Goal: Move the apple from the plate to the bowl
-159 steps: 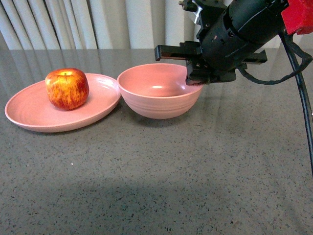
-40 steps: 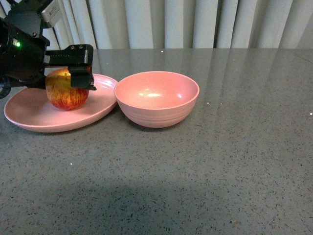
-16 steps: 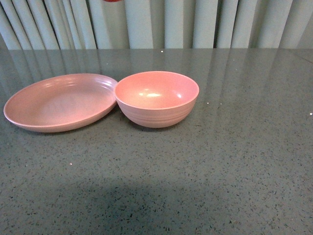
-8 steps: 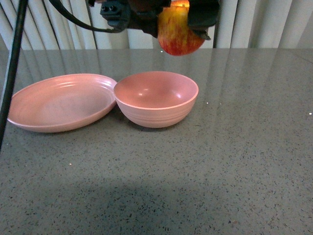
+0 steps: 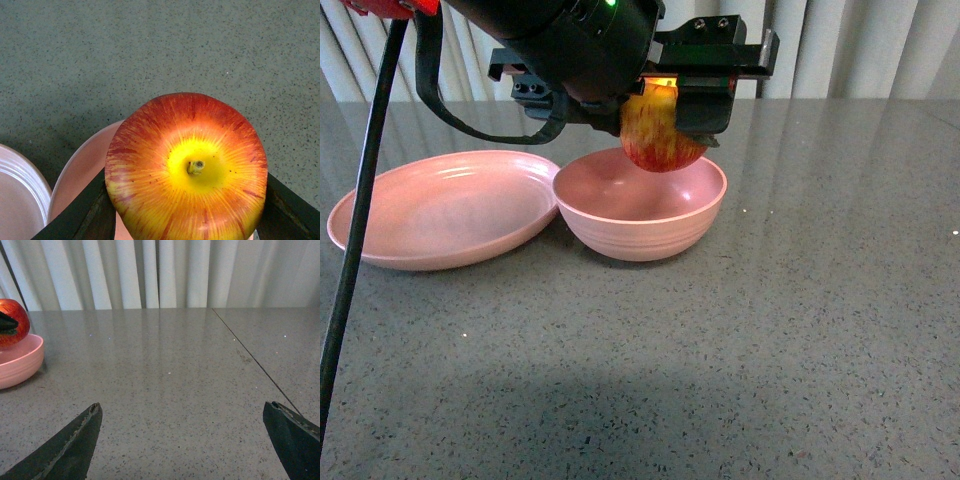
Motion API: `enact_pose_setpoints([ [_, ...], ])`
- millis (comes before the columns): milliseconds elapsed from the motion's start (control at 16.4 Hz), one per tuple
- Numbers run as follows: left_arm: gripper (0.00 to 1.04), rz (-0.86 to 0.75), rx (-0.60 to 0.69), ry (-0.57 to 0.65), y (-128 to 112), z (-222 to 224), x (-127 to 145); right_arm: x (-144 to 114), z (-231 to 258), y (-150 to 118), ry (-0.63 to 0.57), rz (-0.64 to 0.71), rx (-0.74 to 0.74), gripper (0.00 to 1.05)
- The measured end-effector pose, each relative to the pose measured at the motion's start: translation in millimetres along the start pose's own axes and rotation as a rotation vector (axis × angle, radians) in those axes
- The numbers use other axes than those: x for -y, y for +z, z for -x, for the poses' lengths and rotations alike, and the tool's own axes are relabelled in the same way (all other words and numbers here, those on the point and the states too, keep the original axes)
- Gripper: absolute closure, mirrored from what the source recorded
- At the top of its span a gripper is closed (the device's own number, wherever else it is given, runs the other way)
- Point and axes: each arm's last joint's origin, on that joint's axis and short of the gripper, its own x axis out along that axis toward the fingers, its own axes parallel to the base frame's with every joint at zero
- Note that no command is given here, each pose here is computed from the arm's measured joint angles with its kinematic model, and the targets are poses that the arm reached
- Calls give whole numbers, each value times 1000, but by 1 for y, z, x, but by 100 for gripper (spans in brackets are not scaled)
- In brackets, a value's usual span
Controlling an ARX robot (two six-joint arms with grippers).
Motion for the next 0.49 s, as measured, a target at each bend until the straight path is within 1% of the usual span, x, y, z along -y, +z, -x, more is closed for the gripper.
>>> enact_pose_setpoints([
  [488, 38, -3, -52, 33, -18, -15, -14, 0, 0, 0, 0, 0, 0, 7],
])
